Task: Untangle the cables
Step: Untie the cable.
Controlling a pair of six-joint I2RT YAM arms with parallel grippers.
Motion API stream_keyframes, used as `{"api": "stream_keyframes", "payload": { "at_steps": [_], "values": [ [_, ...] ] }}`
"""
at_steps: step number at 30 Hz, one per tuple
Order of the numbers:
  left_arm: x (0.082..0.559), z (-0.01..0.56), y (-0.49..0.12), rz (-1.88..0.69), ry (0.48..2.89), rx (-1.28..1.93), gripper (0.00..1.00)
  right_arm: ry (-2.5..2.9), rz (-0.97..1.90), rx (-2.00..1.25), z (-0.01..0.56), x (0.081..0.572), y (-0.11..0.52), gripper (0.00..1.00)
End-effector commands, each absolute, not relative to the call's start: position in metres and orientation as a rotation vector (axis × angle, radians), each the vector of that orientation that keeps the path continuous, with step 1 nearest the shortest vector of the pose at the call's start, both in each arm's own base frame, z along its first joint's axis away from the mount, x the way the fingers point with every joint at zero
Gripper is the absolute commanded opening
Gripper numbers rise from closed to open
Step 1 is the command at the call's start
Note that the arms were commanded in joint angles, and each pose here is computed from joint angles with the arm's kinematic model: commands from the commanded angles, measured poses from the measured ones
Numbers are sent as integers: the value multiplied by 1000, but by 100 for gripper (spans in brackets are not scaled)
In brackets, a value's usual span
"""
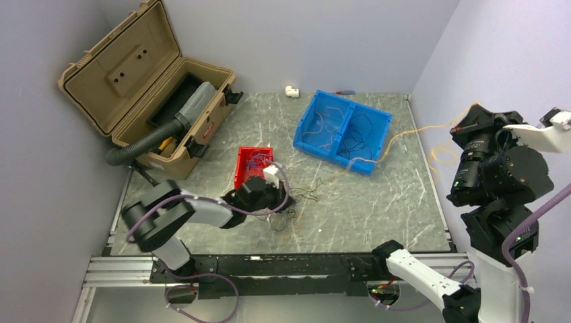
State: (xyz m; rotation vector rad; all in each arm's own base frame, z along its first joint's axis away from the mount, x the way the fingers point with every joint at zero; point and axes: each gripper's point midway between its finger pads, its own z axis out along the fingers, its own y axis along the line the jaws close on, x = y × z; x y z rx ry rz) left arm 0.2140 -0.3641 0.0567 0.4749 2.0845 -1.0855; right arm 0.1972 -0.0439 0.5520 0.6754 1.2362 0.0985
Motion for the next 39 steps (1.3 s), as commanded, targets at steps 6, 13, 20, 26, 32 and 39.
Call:
{"api": "stream_keyframes", "payload": {
  "at_steps": [6, 13, 20, 26, 32, 39],
  "values": [
    [202, 80, -296, -922, 2132, 396, 0, 1210, -220, 831, 526, 172, -93, 0],
    [187, 78, -255, -854, 2157, 283, 0, 1274, -192, 804, 522, 197, -75, 0],
    [175, 108, -222, -850, 2014, 264, 0, 1439, -41, 641, 489, 231, -29, 0],
    [172, 138, -219, -763, 1996, 461, 0, 1824, 200, 566, 340, 252, 41, 0],
    [172, 138, -224, -743, 1999, 551, 0, 2118, 183, 615, 194, 218, 50, 0],
    [175, 145, -224, -715, 1979, 589, 0, 2219, 139, 604, 151, 207, 50, 76]
  ]
}}
